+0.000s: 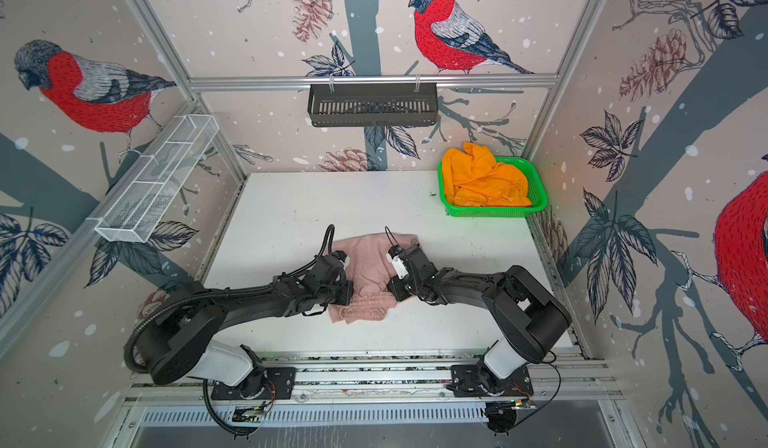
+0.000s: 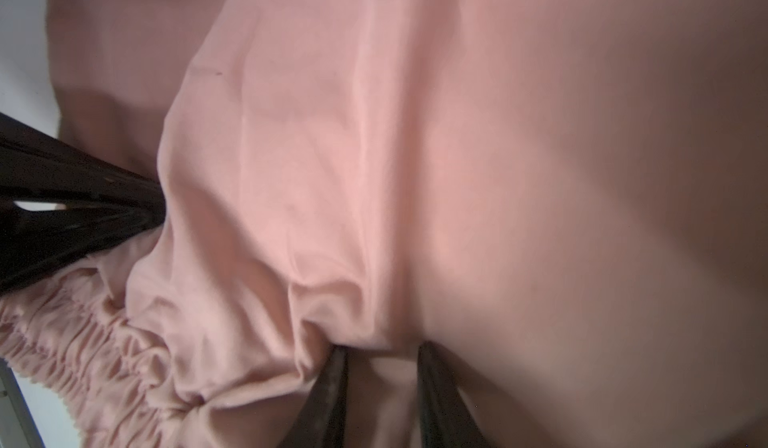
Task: Fold and stack the shorts
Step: 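Fold the shorts with the left gripper toward the right gripper, then withdraw the right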
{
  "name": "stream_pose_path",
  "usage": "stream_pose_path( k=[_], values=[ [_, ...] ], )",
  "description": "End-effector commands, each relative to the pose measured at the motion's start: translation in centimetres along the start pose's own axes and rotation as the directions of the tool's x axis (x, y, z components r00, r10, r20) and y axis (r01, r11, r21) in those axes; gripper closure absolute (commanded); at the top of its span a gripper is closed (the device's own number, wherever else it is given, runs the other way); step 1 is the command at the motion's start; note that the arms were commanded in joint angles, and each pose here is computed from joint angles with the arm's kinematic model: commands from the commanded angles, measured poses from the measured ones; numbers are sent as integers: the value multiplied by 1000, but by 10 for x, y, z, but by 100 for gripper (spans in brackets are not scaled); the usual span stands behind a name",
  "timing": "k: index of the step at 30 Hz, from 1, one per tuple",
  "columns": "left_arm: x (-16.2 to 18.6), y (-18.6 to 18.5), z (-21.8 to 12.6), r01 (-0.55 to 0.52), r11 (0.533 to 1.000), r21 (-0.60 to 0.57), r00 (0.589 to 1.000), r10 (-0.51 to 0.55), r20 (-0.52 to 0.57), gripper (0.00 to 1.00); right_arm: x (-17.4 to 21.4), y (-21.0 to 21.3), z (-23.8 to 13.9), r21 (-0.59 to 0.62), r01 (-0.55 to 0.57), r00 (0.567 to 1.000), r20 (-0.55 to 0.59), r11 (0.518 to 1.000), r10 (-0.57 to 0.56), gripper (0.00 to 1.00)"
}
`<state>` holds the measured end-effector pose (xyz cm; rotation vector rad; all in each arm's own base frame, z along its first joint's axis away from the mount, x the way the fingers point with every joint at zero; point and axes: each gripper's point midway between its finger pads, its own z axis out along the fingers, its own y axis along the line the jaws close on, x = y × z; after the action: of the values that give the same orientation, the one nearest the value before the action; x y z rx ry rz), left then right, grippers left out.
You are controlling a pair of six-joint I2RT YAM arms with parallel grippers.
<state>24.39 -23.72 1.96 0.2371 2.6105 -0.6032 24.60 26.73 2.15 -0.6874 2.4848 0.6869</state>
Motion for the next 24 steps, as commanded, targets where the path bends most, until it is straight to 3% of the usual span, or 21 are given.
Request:
stream_pose_path(
  k=[1,5,10,15,17,20,21,22,24],
  values=[
    [7,14,8,14,999,-41,1000,-15,-19,100,23,-13,2,55,-60,996,-67,997,64,64],
    [-1,13,5,-39,998,-57,999,38,-19,100,-2,-5,-19,61,-48,999,-13,997,48,50],
    [-39,10,-18,-110,989,-95,992,115,50,96,-52,3,-63,140,-1,998,63,990,-8,38],
    [-77,53,-44,-34,977,-209,997,49,66,92,-78,0,-103,206,-36,985,172,978,0,30],
    [-98,43,-59,-42,979,-198,995,58,76,79,-79,-9,-116,229,-75,978,207,971,27,28],
    [-121,-7,-74,-12,1000,-21,998,13,59,32,-78,-32,-130,287,-147,970,227,947,82,26],
    [-123,-27,-75,-4,999,45,999,2,49,9,-78,-39,-135,293,-173,965,241,940,102,26],
    [-122,-44,-76,0,997,75,999,-3,40,2,-81,-43,-141,294,-195,957,266,936,116,26],
    [-115,-69,-71,12,995,100,1000,-13,9,2,-85,-47,-152,283,-227,938,320,932,131,25]
  ],
)
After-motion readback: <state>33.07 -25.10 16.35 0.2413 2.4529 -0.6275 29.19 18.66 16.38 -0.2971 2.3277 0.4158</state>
